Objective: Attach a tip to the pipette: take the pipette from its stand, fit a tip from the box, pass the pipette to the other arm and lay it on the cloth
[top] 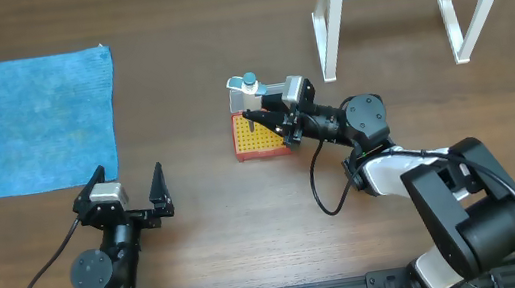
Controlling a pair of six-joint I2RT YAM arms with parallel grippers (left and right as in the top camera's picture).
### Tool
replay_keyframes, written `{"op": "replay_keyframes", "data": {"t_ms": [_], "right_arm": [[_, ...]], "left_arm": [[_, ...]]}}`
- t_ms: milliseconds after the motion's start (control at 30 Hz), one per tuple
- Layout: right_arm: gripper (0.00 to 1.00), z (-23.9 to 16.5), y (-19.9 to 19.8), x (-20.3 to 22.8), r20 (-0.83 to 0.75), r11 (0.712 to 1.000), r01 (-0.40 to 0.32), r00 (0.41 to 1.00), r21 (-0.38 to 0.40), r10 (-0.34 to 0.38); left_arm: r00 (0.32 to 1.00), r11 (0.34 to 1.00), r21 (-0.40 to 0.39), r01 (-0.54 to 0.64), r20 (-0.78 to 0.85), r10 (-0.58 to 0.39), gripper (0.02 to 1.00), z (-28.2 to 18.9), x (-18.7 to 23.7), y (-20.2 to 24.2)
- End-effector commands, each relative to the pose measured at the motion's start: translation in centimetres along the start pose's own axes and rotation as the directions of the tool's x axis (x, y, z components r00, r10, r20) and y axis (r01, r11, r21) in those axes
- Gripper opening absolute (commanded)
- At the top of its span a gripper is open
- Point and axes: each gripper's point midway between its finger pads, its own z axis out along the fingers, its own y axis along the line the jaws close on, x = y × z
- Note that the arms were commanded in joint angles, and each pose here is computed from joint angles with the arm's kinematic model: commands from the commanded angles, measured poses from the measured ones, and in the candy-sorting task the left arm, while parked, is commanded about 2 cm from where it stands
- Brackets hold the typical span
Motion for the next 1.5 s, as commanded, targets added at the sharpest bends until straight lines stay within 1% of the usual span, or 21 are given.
{"op": "replay_keyframes", "data": {"t_ms": [33,300,433,500,567,800,967,1200,1500], "right_arm": [[0.077,0.8,-1.6,0.0,0.007,0.998,0.043,0.999,0.042,-0.043],[0.077,0.9,-2.2,0.6,-0.001,0.999,0.035,0.999,0.042,-0.035],[0.077,0.7,-1.1,0.2,0.004,0.999,0.045,0.999,-0.029,-0.045],[0.075,0.5,-1.5,-0.2,0.008,0.998,0.052,0.999,-0.017,-0.052],[0.075,0.2,-2.1,0.3,-0.009,0.999,0.033,0.999,-0.002,-0.034],[0.077,0.1,-2.2,0.6,-0.022,1.000,0.018,1.000,0.001,-0.018],[0.077,0.0,-1.3,0.8,-0.030,0.999,0.008,1.000,-0.051,-0.009],[0.066,0.0,-1.3,0.8,-0.030,0.999,0.005,1.000,-0.051,-0.007],[0.077,0.0,-1.3,1.1,-0.039,0.999,-0.006,0.999,-0.050,0.004]], "left_arm": [[1.000,1.000,-0.006,-0.010,-0.001,0.010,0.998,0.0,0.1,0.1],[1.000,1.000,-0.006,-0.010,-0.001,0.010,0.998,0.0,0.1,0.1],[1.000,1.000,-0.006,-0.010,-0.001,0.010,0.998,0.0,0.1,0.1],[1.000,1.000,-0.006,-0.010,-0.001,0.010,0.998,0.0,0.1,0.1],[1.000,1.000,-0.006,-0.010,-0.001,0.010,0.998,0.0,0.1,0.1],[1.000,1.000,-0.006,-0.010,-0.001,0.010,0.998,0.0,0.1,0.1],[1.000,1.000,-0.006,-0.010,-0.001,0.010,0.998,0.0,0.1,0.1],[1.000,1.000,-0.006,-0.010,-0.001,0.010,0.998,0.0,0.1,0.1],[1.000,1.000,-0.006,-0.010,-0.001,0.010,0.998,0.0,0.1,0.1]]}}
